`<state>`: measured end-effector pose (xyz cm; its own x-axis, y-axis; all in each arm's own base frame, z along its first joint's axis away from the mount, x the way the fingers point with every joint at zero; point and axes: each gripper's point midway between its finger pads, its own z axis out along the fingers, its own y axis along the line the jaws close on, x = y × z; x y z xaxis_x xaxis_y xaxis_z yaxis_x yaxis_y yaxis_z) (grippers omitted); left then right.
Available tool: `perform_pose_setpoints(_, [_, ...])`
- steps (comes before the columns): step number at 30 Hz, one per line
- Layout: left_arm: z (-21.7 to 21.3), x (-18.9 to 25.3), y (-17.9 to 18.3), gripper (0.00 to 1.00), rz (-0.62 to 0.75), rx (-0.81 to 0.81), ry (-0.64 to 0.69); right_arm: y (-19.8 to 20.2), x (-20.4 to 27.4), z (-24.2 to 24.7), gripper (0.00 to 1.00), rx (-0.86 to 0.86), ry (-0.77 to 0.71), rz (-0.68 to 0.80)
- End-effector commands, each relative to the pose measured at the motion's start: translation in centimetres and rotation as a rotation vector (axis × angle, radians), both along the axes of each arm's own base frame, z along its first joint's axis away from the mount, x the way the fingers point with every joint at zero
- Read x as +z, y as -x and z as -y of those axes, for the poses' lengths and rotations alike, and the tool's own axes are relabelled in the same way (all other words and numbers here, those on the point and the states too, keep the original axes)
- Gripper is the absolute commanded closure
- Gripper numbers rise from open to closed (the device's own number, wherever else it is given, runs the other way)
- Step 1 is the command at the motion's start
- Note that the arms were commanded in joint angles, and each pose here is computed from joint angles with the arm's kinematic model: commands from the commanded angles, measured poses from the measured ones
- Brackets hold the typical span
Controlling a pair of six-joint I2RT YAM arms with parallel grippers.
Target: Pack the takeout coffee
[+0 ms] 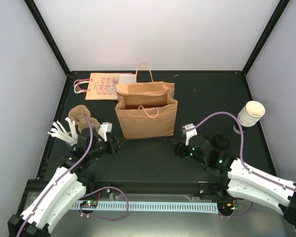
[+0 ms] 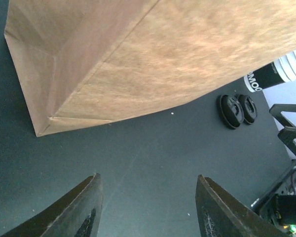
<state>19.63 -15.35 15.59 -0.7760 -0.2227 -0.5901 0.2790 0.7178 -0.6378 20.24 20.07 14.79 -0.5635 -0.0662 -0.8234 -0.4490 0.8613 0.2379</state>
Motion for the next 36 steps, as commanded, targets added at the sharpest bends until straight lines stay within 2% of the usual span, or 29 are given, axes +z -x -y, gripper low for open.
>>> perform_pose_setpoints(1, [0.0, 0.6, -2.1, 0.50, 0.087, 0.047, 0.036, -1.6, 1.3, -1.7, 0.27, -0.004, -0.115, 0.041])
perform_pose_setpoints(3, [-0.1, -0.3, -2.4, 0.55, 0.088, 0.058, 0.029, -2.3, 0.6, -1.8, 0.33, -0.012, -0.123, 0.029])
perform_pose_setpoints(6, [-0.2, -1.5, -2.8, 0.57, 0.078, 0.072, 0.014, -3.4, -0.4, -1.6, 0.35, -0.017, -0.133, 0.004])
perform_pose_setpoints(21, [-0.4, -5.9, -4.2, 0.58, 0.001, 0.104, -0.044, -6.4, -6.3, -1.1, 0.43, -0.056, -0.181, -0.167])
perform_pose_setpoints(29, [-0.5, -7.2, -4.6, 0.58, -0.028, 0.109, -0.072, -7.6, -9.2, -1.0, 0.50, -0.103, -0.215, -0.267])
perform_pose_setpoints(36, [-0.3, -7.7, -4.9, 0.59, -0.031, 0.100, -0.076, -9.9, -9.8, -0.6, 0.54, -0.140, -0.224, -0.289])
